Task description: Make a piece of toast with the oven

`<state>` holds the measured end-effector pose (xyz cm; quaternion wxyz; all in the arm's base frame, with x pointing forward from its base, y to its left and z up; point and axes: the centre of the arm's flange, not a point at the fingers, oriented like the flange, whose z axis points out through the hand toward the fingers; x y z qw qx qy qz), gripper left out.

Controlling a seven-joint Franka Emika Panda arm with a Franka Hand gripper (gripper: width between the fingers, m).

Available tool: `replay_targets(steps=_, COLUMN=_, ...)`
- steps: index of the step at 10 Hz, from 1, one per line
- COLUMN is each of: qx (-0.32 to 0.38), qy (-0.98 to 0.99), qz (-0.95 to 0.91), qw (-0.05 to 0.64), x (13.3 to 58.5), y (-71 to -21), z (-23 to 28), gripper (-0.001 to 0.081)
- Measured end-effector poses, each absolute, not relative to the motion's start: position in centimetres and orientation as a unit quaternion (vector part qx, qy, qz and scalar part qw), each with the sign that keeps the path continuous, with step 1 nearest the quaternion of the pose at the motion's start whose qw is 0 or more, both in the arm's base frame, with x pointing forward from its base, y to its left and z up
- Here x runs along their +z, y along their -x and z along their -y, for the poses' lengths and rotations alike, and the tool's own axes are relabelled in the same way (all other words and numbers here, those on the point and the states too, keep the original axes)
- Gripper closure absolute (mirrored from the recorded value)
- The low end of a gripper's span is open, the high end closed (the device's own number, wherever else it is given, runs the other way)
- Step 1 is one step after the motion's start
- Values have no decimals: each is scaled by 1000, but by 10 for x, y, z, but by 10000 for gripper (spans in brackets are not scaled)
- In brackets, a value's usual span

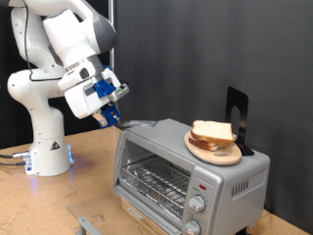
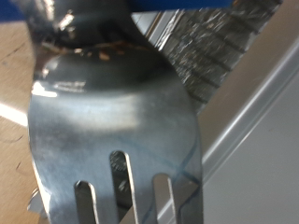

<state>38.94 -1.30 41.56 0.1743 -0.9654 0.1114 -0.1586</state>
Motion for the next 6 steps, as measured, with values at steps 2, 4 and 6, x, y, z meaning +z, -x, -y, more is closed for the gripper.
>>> replay_targets(steps=2, qx=-142, qy=970, qz=-115, qw=163, x=417, y=-394, z=-2, gripper=443)
replay_targets(steps=4, qx=-138, qy=971, qz=-115, qw=158, x=418, y=-402, z=-14, gripper=443)
replay_targets(steps=6, qx=-137, qy=971, qz=-115, qw=157, x=420, y=-411, z=-21, gripper=443)
